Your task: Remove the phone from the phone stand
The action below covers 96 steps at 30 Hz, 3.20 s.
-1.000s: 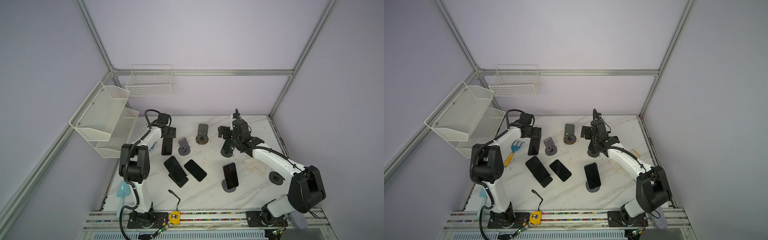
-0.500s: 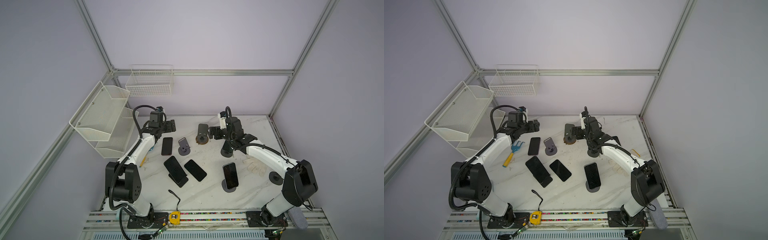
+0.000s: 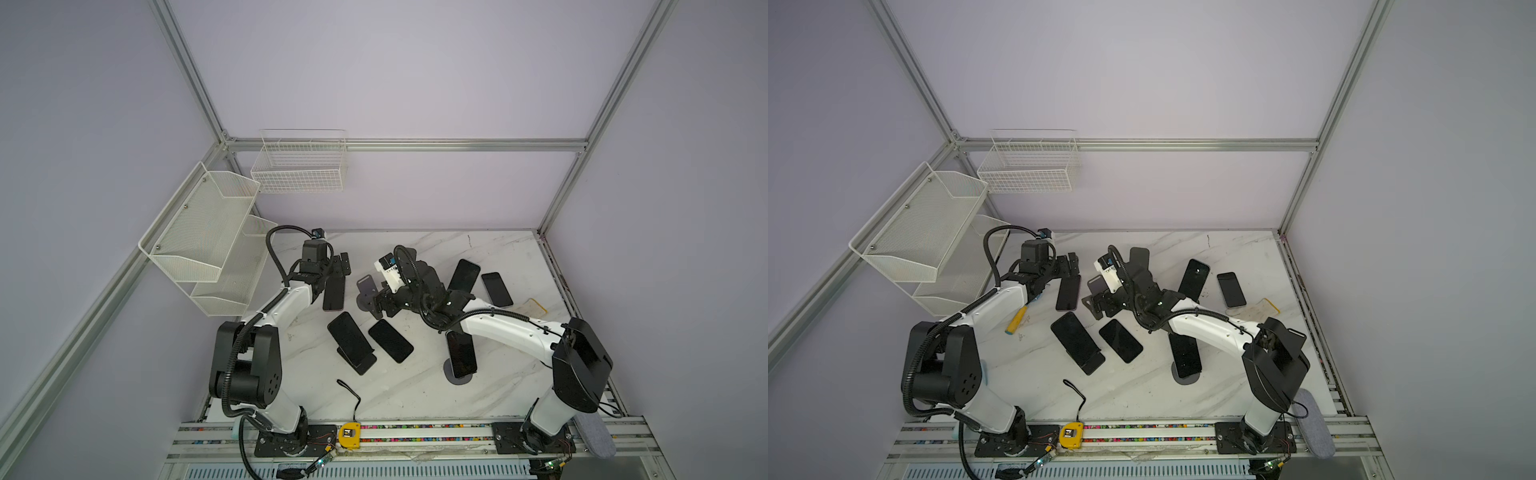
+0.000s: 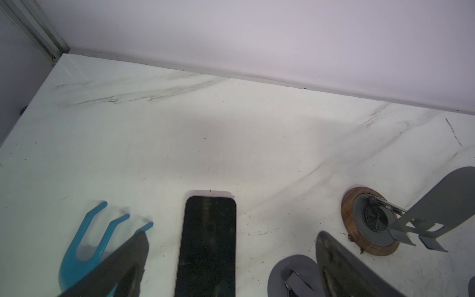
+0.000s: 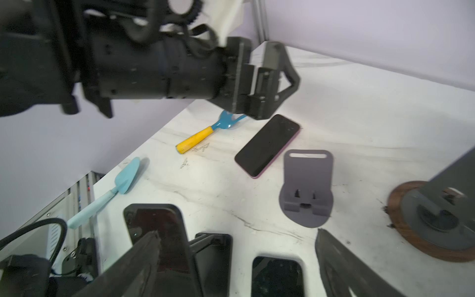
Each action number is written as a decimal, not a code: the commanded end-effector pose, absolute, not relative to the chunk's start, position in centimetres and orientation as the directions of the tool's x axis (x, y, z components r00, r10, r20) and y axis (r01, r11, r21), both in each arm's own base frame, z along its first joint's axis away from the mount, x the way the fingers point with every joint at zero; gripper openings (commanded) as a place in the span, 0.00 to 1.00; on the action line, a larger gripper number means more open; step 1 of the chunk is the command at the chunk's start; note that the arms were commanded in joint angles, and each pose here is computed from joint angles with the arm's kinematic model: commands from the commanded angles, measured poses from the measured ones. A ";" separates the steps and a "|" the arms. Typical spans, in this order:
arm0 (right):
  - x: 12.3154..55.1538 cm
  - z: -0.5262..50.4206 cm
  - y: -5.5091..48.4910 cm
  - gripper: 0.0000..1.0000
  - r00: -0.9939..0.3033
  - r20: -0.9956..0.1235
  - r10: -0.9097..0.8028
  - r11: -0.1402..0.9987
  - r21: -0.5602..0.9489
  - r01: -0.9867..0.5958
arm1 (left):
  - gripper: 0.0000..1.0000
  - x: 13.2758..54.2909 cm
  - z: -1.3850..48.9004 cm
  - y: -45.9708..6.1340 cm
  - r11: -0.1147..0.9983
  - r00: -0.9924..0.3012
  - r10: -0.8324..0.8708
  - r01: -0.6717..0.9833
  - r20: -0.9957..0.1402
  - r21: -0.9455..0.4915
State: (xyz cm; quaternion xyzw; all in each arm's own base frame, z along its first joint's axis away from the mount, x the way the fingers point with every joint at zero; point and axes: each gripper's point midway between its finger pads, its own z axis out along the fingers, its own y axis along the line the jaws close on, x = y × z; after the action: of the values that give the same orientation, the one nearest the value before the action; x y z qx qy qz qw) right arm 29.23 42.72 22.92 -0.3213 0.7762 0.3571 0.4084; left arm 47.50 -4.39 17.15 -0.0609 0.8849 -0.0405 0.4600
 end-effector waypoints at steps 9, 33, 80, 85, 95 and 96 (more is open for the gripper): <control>25.1 22.4 48.0 0.97 -0.436 -0.857 -0.274 0.477 0.272 -0.836 | 1.00 47.3 13.7 -3.6 0.997 -0.588 -0.071 -0.008 -0.806 -0.082; 23.1 18.8 51.3 0.97 -0.503 -0.806 -0.313 0.612 0.234 -0.755 | 1.00 48.3 11.9 -2.0 0.989 -0.605 -0.130 -0.025 -0.786 -0.145; 23.2 16.8 50.8 0.69 -0.489 -0.802 -0.342 0.730 0.101 -0.676 | 1.00 47.6 11.7 -2.9 0.981 -0.617 -0.146 0.011 -0.773 -0.194; 22.9 18.5 51.4 0.66 -0.470 -0.818 -0.332 0.703 0.118 -0.702 | 1.00 47.7 11.7 -3.0 0.981 -0.618 -0.146 0.012 -0.773 -0.194; 22.5 24.4 50.5 0.65 -0.401 -0.874 -0.273 0.668 0.128 -0.733 | 1.00 47.6 11.4 -2.9 0.981 -0.631 -0.145 0.008 -0.762 -0.194; 22.6 25.2 50.3 0.65 -0.384 -0.884 -0.267 0.667 0.119 -0.736 | 1.00 47.6 11.5 -2.9 0.981 -0.627 -0.146 0.008 -0.765 -0.193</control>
State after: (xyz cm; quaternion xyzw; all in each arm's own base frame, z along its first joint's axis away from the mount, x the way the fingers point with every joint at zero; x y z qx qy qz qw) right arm 22.81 50.60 18.33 -0.3281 0.8262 0.2148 0.4044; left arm 47.23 -3.01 9.87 -0.0381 0.9080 -0.0835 0.4088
